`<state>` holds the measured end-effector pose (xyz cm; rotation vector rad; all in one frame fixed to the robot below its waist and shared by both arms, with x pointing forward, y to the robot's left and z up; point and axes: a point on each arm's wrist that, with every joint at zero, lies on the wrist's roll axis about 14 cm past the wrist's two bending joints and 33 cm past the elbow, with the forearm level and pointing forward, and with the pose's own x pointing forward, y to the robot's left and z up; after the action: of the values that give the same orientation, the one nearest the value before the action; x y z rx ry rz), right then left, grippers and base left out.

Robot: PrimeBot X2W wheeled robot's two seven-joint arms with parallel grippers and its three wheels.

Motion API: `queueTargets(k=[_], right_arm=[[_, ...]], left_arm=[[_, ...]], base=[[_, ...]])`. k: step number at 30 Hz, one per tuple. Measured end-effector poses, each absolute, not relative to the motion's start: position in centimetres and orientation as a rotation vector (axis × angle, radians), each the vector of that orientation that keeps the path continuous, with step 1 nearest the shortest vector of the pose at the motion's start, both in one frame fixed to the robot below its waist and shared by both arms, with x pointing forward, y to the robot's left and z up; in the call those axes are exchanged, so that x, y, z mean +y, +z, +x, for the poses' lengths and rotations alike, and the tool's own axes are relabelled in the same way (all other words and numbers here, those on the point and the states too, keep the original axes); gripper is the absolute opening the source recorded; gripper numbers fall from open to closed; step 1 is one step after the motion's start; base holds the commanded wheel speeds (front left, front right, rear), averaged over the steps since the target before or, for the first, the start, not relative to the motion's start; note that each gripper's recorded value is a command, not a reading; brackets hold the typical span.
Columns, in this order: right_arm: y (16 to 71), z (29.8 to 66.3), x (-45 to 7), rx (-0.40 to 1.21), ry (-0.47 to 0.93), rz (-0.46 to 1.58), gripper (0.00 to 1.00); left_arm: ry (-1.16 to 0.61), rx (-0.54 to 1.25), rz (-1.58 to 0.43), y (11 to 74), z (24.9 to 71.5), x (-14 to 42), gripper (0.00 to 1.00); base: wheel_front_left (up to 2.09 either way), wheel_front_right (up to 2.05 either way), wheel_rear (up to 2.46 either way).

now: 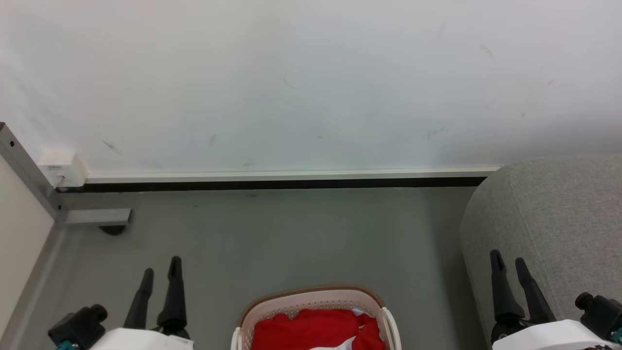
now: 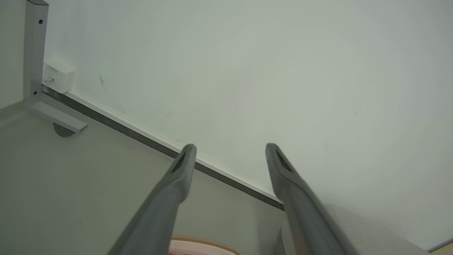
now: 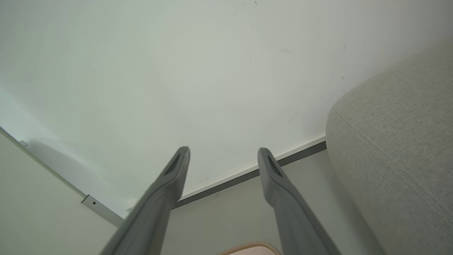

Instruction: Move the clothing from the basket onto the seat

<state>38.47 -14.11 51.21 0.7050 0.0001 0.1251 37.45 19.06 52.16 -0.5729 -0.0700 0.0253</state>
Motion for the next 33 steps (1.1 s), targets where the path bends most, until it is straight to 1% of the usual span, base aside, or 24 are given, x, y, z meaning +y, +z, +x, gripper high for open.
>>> queueTargets(k=[15, 33], right_arm=[[51.7, 38.5, -13.5, -0.032, 0.158, 0.519, 1.00], [51.9, 38.4, -12.7, -0.062, 0.192, 0.376, 1.00]], left_arm=[[0.029, -0.081, -0.387, 52.2, 37.3, 19.0, 1.00], [0.010, -0.118, -0.222, 52.9, 37.1, 18.5, 1.00]], base=[[0.00, 0.00, 0.00], [0.00, 0.00, 0.00]])
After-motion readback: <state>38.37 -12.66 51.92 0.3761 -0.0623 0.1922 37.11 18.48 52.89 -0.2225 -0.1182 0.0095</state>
